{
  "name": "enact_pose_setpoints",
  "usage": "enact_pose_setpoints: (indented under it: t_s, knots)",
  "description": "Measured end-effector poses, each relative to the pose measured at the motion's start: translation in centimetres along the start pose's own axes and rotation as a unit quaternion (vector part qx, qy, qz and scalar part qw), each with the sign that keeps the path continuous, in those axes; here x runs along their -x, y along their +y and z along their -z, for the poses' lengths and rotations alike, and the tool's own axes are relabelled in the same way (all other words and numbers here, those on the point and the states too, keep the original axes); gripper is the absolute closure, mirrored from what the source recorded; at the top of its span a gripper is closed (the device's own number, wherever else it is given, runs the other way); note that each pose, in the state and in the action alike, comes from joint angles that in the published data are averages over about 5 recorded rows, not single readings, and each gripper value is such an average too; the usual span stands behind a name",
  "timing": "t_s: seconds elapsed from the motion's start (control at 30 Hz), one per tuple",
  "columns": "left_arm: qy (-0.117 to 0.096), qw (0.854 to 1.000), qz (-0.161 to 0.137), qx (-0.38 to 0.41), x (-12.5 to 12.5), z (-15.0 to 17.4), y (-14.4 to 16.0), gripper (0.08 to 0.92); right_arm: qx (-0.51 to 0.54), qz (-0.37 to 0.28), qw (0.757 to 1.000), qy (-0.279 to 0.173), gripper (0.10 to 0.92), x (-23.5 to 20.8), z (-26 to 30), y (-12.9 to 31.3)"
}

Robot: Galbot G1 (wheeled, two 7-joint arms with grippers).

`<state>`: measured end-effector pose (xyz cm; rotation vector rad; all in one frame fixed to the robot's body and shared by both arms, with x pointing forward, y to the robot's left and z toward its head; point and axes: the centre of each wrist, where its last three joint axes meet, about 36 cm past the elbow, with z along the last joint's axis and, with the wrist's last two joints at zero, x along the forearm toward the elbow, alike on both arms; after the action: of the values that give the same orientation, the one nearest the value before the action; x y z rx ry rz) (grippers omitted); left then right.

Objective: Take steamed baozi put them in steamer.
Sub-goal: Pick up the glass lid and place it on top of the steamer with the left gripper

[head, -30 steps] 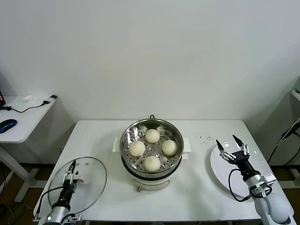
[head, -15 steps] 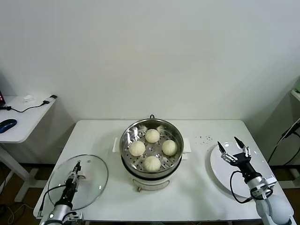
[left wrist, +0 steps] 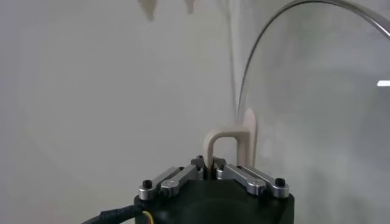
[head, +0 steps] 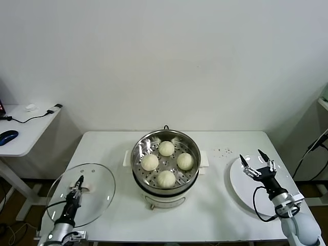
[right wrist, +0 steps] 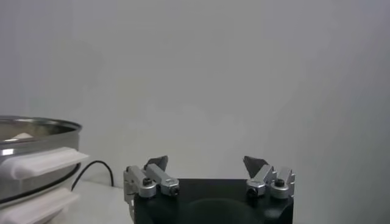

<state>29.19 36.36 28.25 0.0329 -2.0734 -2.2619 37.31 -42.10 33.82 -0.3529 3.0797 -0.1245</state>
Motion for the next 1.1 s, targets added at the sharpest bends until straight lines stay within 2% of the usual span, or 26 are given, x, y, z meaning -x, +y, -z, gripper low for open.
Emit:
enact_pose_setpoints:
  t_s: [0.37,0.6,0.87,1.1]
  knots:
    - [0.051,0.996,0.067,0.007,-1.9,1.3,7.3,0.849,-0.011,-0.002,1.0,0.003,0.2,0.7,-0.1,-0.4]
    - [0.071,0.992,0.107,0.011,-1.3,3.4,11.9,0.849,-0.027,-0.001,1.0,0.004,0.2,1.3,-0.2,-0.9]
    - [0.065,0.99,0.124,-0.003,0.7,8.0,15.7,0.849,-0.039,-0.003,0.999,0.011,0.2,2.0,-0.8,-1.5]
    - [0.042,0.993,0.102,-0.029,2.0,14.0,18.1,0.849,-0.044,-0.006,0.999,0.018,0.2,2.6,-1.5,-1.6]
